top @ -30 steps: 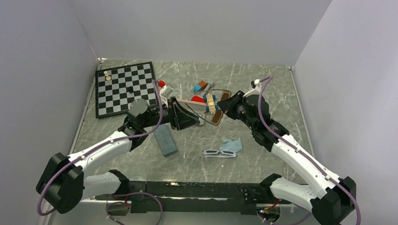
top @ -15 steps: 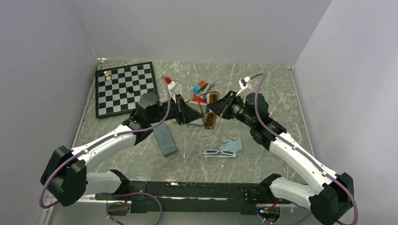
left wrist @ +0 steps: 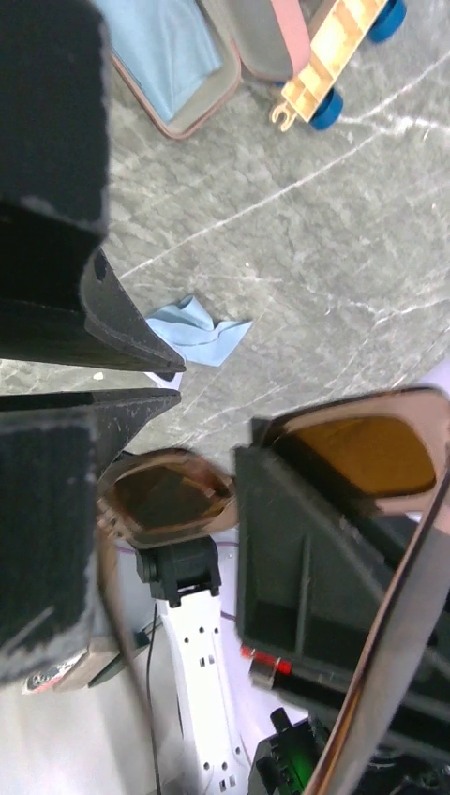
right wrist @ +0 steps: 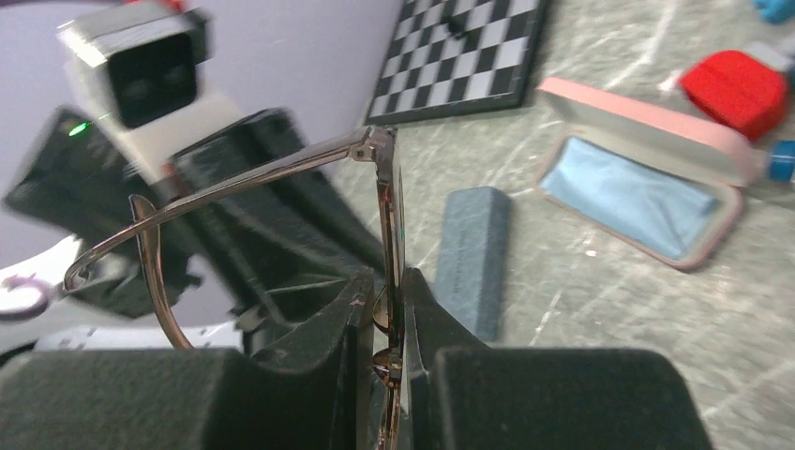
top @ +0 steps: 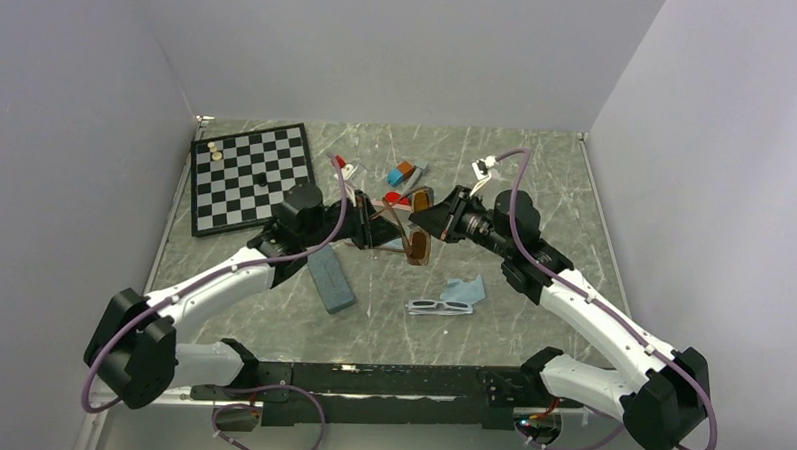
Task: Organize the sunglasses
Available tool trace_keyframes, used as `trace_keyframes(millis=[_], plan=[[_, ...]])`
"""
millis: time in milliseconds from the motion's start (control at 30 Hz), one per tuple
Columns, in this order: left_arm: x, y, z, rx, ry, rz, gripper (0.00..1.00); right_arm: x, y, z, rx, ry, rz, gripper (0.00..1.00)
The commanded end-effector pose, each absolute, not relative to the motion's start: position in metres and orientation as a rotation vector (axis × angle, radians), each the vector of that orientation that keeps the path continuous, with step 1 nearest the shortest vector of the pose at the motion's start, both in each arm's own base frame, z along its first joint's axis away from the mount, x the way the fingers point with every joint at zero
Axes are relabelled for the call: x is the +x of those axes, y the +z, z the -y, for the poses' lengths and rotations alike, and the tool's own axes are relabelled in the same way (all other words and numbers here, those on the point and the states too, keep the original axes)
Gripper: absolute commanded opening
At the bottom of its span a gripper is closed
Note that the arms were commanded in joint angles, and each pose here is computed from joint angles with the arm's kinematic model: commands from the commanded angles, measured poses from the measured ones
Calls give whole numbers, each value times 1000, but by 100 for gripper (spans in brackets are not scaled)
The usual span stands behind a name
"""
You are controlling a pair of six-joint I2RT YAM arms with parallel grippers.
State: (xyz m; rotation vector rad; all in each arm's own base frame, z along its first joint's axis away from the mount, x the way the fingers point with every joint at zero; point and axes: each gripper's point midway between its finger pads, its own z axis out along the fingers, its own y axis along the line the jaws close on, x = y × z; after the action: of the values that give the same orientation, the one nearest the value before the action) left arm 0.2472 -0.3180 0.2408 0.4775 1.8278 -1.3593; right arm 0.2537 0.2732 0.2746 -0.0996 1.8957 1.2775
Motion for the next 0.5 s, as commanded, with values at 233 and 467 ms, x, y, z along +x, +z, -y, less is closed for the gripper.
trace_keyframes(millis=[233,467], plan=[[209,263,289,547,-1262,-1666,17,293,274,-243,111,997,-1924,0],[195,301,300,583,-1384,-1499,24,286,275,-268,-5,1136,-1923,0]])
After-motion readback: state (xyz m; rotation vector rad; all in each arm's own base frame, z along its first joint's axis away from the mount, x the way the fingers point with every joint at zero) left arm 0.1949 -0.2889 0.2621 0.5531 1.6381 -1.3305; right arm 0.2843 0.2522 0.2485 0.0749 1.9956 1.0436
